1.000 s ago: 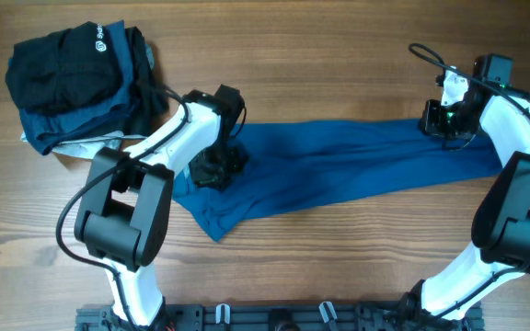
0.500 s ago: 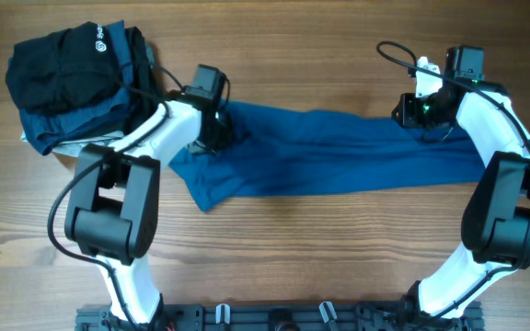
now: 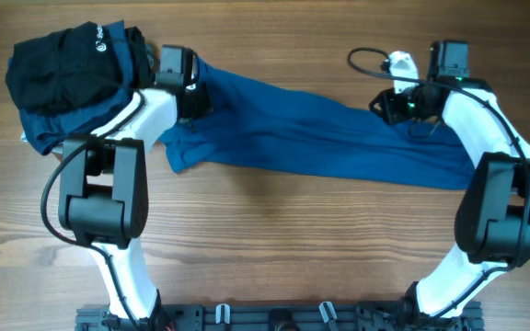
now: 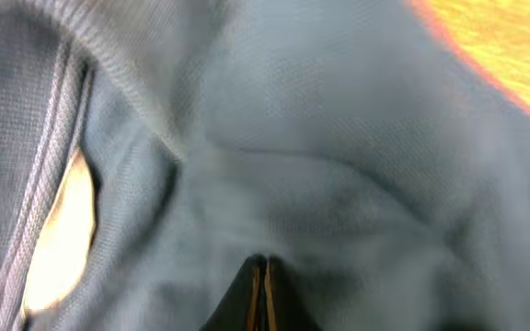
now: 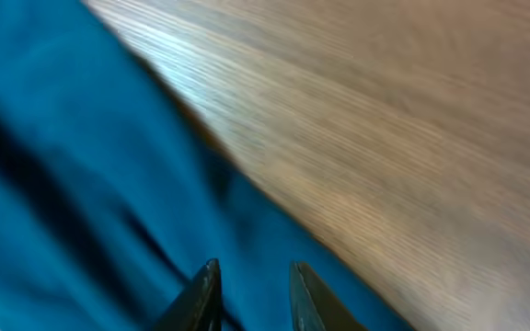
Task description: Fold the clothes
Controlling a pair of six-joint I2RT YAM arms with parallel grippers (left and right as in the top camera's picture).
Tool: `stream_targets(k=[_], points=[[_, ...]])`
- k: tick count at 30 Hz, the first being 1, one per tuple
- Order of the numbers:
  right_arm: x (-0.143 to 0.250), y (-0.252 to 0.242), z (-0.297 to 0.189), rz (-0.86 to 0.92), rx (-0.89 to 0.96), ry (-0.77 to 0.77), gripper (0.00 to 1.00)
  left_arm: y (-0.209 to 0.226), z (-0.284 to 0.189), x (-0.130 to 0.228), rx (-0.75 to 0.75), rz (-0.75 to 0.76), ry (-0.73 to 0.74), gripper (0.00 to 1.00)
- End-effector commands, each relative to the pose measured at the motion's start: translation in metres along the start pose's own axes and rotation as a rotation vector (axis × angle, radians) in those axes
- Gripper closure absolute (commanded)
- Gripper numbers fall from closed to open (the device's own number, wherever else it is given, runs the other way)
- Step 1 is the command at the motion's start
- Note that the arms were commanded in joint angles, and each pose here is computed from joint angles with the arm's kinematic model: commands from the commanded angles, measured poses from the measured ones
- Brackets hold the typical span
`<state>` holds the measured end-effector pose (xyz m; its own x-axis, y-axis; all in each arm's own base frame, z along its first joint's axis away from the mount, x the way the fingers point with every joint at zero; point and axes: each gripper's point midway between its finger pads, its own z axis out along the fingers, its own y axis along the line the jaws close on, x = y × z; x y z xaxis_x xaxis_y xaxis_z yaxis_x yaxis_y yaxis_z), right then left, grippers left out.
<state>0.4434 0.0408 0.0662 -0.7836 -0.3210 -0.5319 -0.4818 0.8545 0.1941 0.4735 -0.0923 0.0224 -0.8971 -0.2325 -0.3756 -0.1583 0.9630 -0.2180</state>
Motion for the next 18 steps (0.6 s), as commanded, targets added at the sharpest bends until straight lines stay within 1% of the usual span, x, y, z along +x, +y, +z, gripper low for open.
stream_targets(k=[1, 2, 3, 6, 7, 8, 9, 10, 11, 12, 13, 14, 15, 16, 18], points=[[-0.049, 0.036, -0.026, -0.221, -0.042, -0.125, 0.76, -0.053, -0.087, -0.065, 0.082, 0.072, -0.169, 0.96], [-0.054, 0.05, -0.027, -0.277, -0.049, -0.127, 0.76, -0.063, -0.113, -0.077, 0.101, 0.079, -0.208, 0.96], [-0.055, 0.069, -0.023, -0.344, -0.066, -0.112, 0.76, -0.074, -0.152, -0.095, 0.134, 0.084, -0.284, 0.89], [-0.049, 0.098, -0.003, -0.442, -0.091, -0.061, 0.72, -0.076, -0.19, -0.108, 0.156, 0.081, -0.364, 0.8], [-0.047, 0.109, 0.006, -0.481, -0.109, -0.048, 0.69, -0.073, -0.198, -0.11, 0.151, 0.075, -0.38, 0.73], [-0.046, 0.117, 0.012, -0.506, -0.123, -0.042, 0.67, -0.067, -0.202, -0.112, 0.137, 0.066, -0.39, 0.69], [-0.045, 0.129, 0.021, -0.537, -0.142, -0.036, 0.64, -0.057, -0.203, -0.114, 0.108, 0.051, -0.392, 0.63], [-0.045, 0.14, 0.029, -0.562, -0.159, -0.032, 0.62, -0.049, -0.202, -0.114, 0.087, 0.04, -0.387, 0.52], [-0.044, 0.15, 0.038, -0.585, -0.173, -0.03, 0.62, -0.04, -0.2, -0.113, 0.072, 0.027, -0.375, 0.48], [-0.043, 0.161, 0.048, -0.618, -0.183, -0.025, 0.6, -0.032, -0.198, -0.112, 0.057, 0.016, -0.359, 0.47], [-0.042, 0.168, 0.061, -0.651, -0.162, -0.016, 0.58, -0.02, -0.196, -0.109, 0.036, -0.002, -0.336, 0.45], [-0.042, 0.168, 0.072, -0.673, -0.129, -0.006, 0.55, -0.011, -0.195, -0.107, 0.021, -0.016, -0.323, 0.4], [-0.042, 0.165, 0.087, -0.702, -0.067, 0.014, 0.48, -0.003, -0.195, -0.107, 0.008, -0.029, -0.312, 0.29], [-0.04, 0.164, 0.097, -0.716, -0.037, 0.026, 0.44, 0.005, -0.194, -0.106, -0.004, -0.042, -0.304, 0.2], [-0.037, 0.169, 0.112, -0.735, -0.032, 0.029, 0.43, 0.017, -0.194, -0.104, -0.022, -0.062, -0.286, 0.16]])
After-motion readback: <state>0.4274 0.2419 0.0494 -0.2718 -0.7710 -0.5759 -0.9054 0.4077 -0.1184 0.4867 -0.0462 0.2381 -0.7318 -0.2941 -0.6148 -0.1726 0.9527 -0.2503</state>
